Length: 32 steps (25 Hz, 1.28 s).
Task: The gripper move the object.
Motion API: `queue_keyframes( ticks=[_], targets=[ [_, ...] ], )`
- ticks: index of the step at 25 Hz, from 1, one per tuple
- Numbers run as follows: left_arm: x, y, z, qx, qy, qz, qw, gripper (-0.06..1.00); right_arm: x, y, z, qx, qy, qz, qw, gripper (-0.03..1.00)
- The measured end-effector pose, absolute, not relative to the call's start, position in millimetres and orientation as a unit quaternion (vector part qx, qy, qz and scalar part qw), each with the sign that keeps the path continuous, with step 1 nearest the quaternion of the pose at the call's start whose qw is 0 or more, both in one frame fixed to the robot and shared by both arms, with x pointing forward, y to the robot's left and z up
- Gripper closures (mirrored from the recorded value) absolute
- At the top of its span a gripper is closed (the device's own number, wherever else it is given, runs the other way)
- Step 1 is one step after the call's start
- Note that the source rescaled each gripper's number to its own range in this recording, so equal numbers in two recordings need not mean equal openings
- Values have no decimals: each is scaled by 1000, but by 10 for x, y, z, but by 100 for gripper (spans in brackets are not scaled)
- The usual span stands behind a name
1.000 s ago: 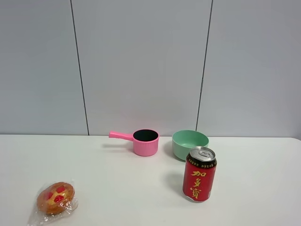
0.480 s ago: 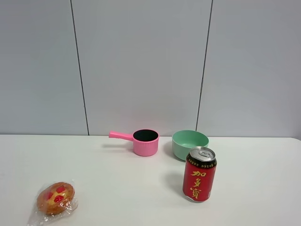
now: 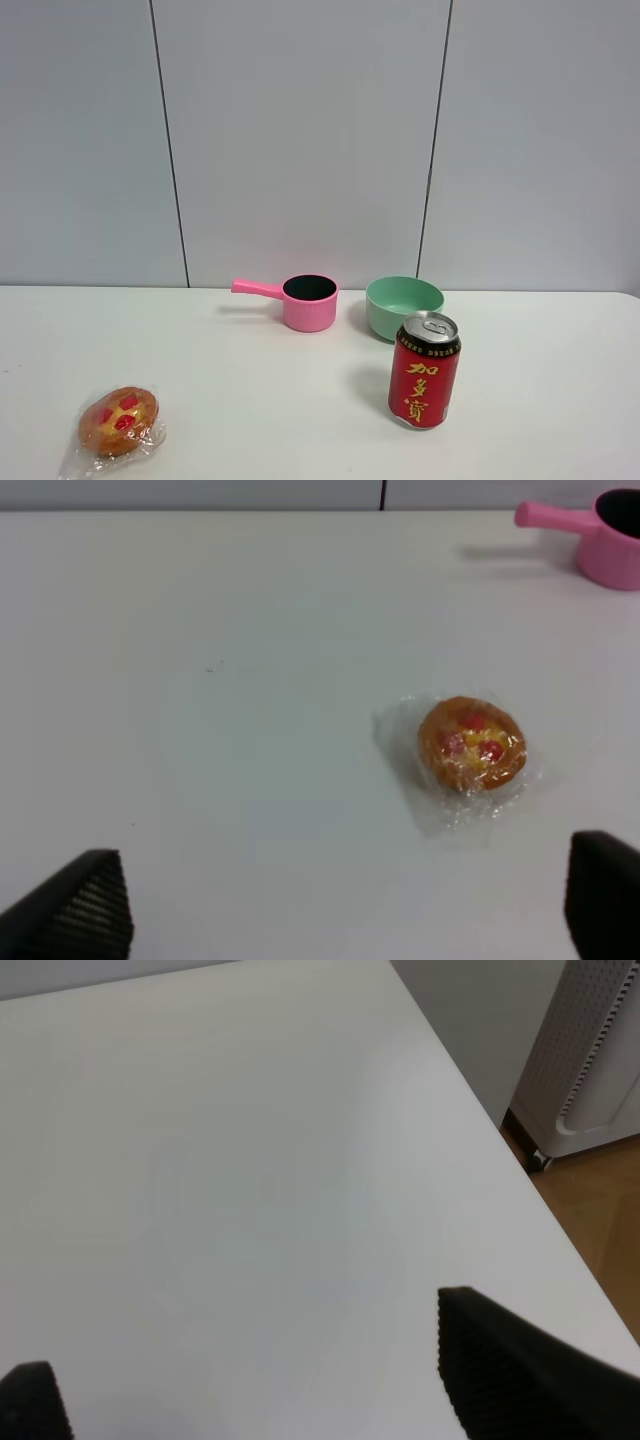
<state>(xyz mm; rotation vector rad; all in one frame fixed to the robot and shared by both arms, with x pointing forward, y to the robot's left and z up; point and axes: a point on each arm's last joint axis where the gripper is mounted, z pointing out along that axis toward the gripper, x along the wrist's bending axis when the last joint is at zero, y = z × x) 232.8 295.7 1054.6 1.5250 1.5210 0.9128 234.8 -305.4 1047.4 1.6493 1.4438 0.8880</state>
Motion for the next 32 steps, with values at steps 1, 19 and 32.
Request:
queue_keyframes(
  ticks=[1,19,32],
  targets=[
    [2328,2957,10546,600,599,359,390,-6,2348,-3054,10474,645,565,348,379,17],
    [2328,2957,10546,600,599,359,390,-6,2348,-3054,10474,645,565,348,379,17],
    [2328,2957,10546,600,599,359,390,-6,2348,-3053,10474,645,566,347,379,17]
  ],
)
